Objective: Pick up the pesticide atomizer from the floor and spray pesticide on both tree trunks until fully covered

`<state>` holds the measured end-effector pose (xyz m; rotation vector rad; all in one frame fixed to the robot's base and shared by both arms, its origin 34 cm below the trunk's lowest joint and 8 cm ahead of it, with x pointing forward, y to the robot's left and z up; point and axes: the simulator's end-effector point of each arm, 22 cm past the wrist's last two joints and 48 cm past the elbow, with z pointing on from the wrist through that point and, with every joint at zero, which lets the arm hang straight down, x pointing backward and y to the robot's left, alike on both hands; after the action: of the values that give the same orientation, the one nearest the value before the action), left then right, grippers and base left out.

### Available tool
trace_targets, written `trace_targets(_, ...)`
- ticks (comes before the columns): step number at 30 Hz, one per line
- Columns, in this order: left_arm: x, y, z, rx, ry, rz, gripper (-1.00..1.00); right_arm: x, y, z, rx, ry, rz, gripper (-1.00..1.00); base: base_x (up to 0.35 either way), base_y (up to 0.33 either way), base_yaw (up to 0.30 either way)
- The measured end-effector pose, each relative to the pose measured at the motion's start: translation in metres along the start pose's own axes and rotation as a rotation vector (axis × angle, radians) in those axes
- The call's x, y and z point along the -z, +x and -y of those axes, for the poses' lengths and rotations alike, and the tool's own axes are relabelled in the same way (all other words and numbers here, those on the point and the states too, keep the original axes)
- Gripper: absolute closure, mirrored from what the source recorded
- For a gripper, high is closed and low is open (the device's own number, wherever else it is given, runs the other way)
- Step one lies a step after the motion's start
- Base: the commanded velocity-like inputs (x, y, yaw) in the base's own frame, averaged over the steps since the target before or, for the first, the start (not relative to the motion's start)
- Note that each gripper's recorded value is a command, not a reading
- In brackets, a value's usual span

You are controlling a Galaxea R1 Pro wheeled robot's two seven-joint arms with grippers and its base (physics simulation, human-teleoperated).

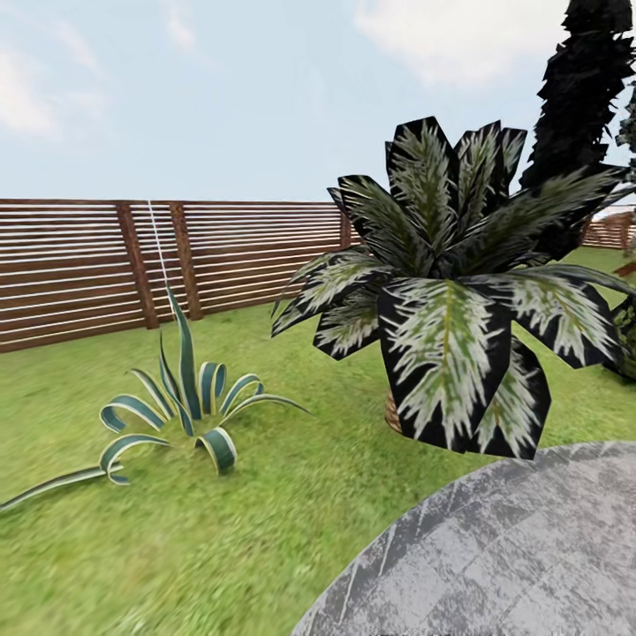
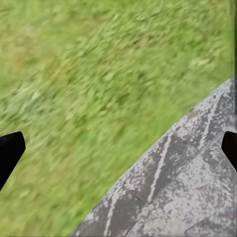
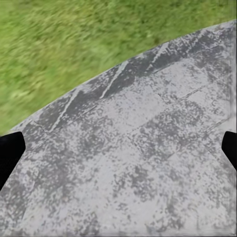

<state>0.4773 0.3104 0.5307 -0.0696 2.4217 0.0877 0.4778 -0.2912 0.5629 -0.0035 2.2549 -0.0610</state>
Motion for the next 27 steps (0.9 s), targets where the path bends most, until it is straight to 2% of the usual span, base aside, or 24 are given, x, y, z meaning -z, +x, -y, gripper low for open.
trace_targets(21,0.003,0.013,0.01,0.001,0.015,-0.019,-1.0,0.0,-0.001,0.004,-0.004,0.009,0.001,-1.0,0.0,0.0,-0.298)
trace_targets(24,0.002,0.009,0.01,0.003,0.014,-0.01,-1.0,0.0,-0.001,0.004,-0.004,0.009,0.001,-1.0,0.0,0.0,-0.3)
trace_targets(27,0.0,-0.009,0.013,0.0,0.019,0.024,-1.0,0.0,-0.001,0.001,-0.005,0.005,0.001,-1.0,0.0,0.0,-0.3)
